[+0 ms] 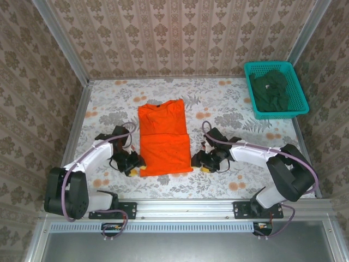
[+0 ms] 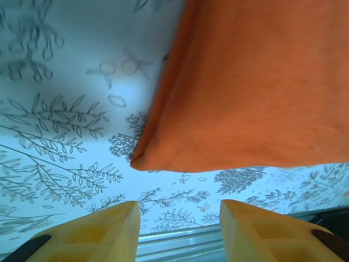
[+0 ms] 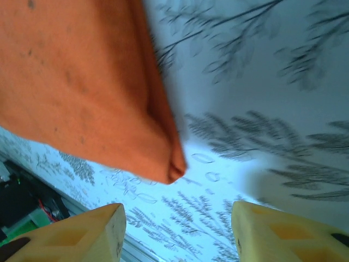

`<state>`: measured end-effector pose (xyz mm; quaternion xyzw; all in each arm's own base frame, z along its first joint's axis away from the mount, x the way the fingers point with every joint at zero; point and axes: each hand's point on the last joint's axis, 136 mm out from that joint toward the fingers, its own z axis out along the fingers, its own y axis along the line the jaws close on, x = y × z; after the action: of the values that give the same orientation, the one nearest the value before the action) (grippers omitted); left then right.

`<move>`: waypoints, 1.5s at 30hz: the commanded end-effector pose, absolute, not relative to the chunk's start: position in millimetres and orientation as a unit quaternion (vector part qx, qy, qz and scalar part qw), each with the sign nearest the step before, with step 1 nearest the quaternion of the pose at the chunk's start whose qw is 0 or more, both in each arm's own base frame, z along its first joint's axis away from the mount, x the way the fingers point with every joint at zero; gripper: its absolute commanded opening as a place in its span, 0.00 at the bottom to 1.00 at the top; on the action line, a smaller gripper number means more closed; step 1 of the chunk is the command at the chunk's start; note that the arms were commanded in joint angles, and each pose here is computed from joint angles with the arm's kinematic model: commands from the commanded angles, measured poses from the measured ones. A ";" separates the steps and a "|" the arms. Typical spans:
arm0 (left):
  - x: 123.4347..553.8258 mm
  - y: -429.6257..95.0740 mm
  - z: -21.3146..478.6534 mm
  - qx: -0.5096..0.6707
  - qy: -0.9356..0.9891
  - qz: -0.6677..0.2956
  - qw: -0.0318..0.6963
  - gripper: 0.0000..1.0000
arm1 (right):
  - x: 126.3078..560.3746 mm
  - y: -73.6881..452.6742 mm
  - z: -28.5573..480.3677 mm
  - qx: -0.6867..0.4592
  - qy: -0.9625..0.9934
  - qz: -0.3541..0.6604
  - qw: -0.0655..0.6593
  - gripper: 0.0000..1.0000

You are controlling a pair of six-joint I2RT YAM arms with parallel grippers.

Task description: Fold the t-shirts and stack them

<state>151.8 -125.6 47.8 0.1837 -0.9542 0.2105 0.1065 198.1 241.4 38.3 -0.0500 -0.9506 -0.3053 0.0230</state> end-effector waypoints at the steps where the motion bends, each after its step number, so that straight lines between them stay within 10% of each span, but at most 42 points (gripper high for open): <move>1: 143.7 -132.8 38.5 0.238 -0.934 0.239 0.121 0.42 | 199.0 254.7 38.3 -0.041 -0.949 -0.313 0.019 0.54; 22: 148.3 -119.7 14.1 0.272 -0.930 0.236 0.078 0.29 | 208.1 267.4 24.5 -0.037 -0.955 -0.291 0.035 0.44; 37: 165.3 -117.3 3.1 0.263 -0.937 0.221 0.069 0.00 | 203.2 255.1 4.8 -0.046 -0.968 -0.239 0.058 0.07; 45: 169.8 -112.2 18.3 0.195 -0.965 0.170 0.049 0.00 | 202.1 248.9 17.8 -0.027 -0.971 -0.234 0.045 0.00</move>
<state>153.7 -121.6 15.7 0.2423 -0.9421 0.2106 0.0967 206.1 261.1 15.8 -0.0360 -0.9621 -0.2654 0.0507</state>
